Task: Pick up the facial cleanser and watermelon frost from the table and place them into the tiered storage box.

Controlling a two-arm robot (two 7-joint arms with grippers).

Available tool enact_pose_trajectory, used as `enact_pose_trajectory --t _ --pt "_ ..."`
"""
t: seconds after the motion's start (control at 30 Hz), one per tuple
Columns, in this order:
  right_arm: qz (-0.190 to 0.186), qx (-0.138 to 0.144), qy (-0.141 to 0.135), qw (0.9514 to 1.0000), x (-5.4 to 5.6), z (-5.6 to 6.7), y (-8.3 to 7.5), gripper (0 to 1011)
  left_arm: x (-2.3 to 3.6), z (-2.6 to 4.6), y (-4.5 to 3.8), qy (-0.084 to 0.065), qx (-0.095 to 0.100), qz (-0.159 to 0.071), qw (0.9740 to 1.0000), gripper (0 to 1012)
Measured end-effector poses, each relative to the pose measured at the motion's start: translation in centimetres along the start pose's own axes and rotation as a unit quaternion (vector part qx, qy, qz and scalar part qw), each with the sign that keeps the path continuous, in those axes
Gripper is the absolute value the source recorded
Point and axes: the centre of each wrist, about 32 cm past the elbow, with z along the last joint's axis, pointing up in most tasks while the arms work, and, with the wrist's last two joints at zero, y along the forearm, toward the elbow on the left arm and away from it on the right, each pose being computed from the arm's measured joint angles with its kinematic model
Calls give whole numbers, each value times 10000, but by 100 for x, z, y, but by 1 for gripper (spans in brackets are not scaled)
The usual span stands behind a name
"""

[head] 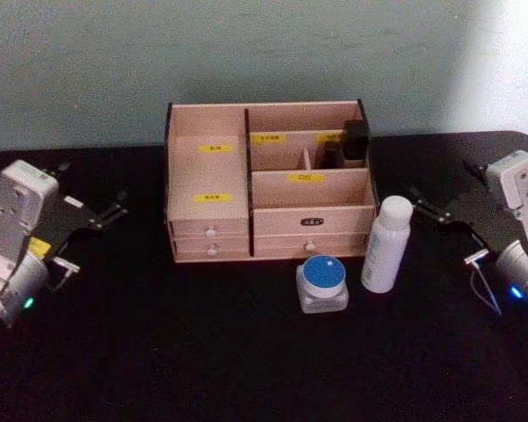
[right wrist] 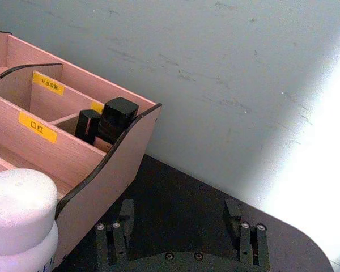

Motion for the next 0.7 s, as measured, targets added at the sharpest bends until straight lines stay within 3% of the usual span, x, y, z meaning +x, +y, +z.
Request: enact_pose_trajectory --t 0.7 --pt "0 0 0 10000 0 0 0 1003 0 0 0 0 0 0 10000 1001"
